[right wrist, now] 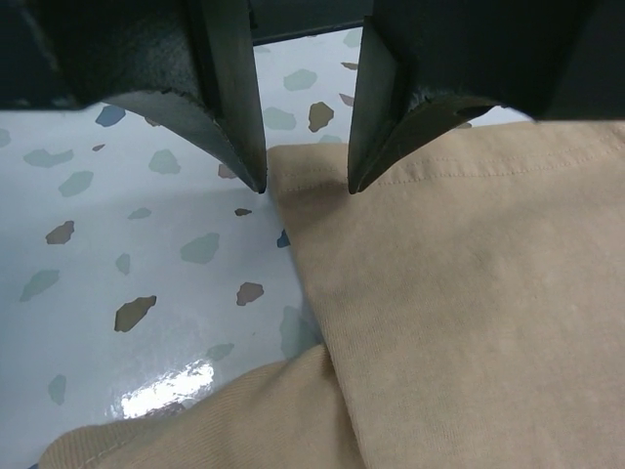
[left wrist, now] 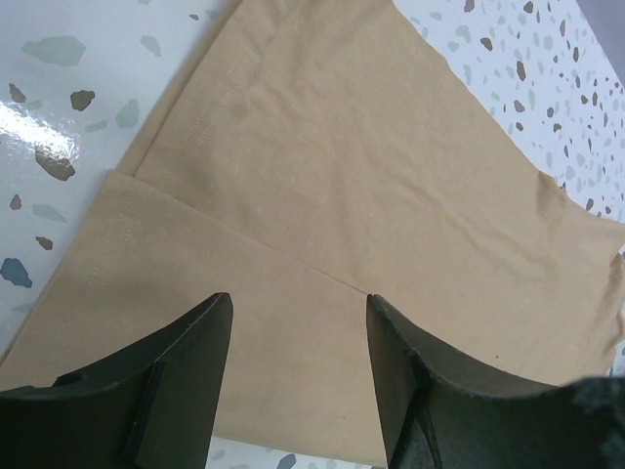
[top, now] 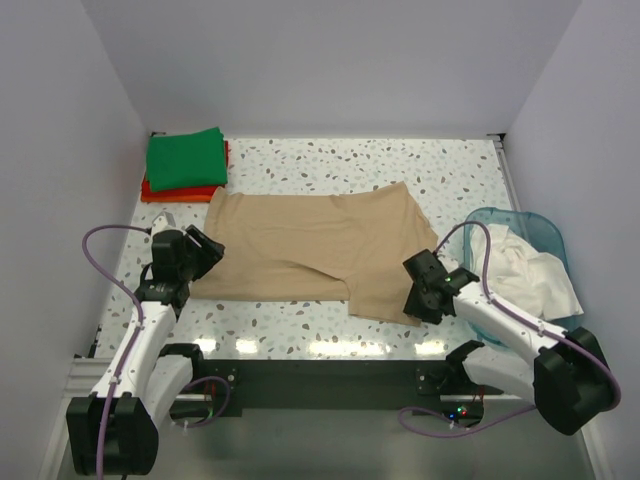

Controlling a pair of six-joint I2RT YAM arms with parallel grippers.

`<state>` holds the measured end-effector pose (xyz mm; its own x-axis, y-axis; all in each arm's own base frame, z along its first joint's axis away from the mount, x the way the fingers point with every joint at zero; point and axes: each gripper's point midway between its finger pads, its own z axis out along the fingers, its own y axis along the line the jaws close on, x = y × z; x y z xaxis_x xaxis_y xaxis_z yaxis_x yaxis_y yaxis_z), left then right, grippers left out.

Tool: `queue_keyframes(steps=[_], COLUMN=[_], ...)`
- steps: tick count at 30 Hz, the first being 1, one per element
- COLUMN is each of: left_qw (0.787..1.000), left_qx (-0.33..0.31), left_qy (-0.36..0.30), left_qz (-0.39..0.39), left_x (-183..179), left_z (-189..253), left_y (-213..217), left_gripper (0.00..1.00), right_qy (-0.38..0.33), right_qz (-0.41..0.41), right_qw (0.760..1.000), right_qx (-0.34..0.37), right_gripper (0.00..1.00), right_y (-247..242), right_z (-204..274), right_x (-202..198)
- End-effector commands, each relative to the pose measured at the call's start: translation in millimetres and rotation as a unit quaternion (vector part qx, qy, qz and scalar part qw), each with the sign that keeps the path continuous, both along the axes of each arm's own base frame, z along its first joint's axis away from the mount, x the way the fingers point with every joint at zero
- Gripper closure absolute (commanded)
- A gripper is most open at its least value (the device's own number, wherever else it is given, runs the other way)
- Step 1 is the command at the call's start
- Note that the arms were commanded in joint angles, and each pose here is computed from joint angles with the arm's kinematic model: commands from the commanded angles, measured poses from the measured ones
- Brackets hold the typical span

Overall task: Fold and stack the t-shirts
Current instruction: Fold the tshirt

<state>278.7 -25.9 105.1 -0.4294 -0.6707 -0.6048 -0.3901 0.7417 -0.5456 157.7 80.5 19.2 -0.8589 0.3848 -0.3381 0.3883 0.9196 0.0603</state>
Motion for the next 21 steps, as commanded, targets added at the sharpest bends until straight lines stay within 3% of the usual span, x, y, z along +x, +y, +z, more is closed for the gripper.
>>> queue_keyframes(steps=[1, 5, 8, 11, 14, 21], left_qw=[1.000, 1.000, 1.000, 1.000, 1.000, 1.000], left_qx=[0.005, 0.007, 0.007, 0.007, 0.008, 0.006], left_qy=[-0.023, -0.022, -0.020, -0.019, -0.020, -0.012], left_qz=[-0.009, -0.008, -0.008, -0.008, -0.008, -0.003], left_x=[5.8, 5.9, 5.6, 5.1, 5.3, 6.0], left_z=[7.2, 6.3, 5.6, 4.7, 4.5, -0.9], left_y=[-1.4, -0.8, -0.6, -0.6, -0.7, 0.3], left_gripper=[0.38, 0.38, 0.38, 0.38, 0.38, 0.38], right_qy=[-0.012, -0.009, -0.016, -0.027, -0.038, -0.063], right_qz=[-0.017, -0.019, -0.019, -0.015, -0.005, 0.045], right_qw=[1.000, 1.000, 0.999, 0.999, 0.999, 0.996], right_qx=[0.020, 0.020, 0.021, 0.021, 0.020, 0.033], right_gripper=[0.58, 0.59, 0.67, 0.84, 0.94, 0.98], right_y=[6.3, 5.7, 6.3, 6.0, 7.2, 24.6], right_z=[-3.1, -6.7, -1.9, 7.7, 22.1, 64.3], right_x=[5.7, 4.5, 6.7, 10.0, 15.4, 39.8])
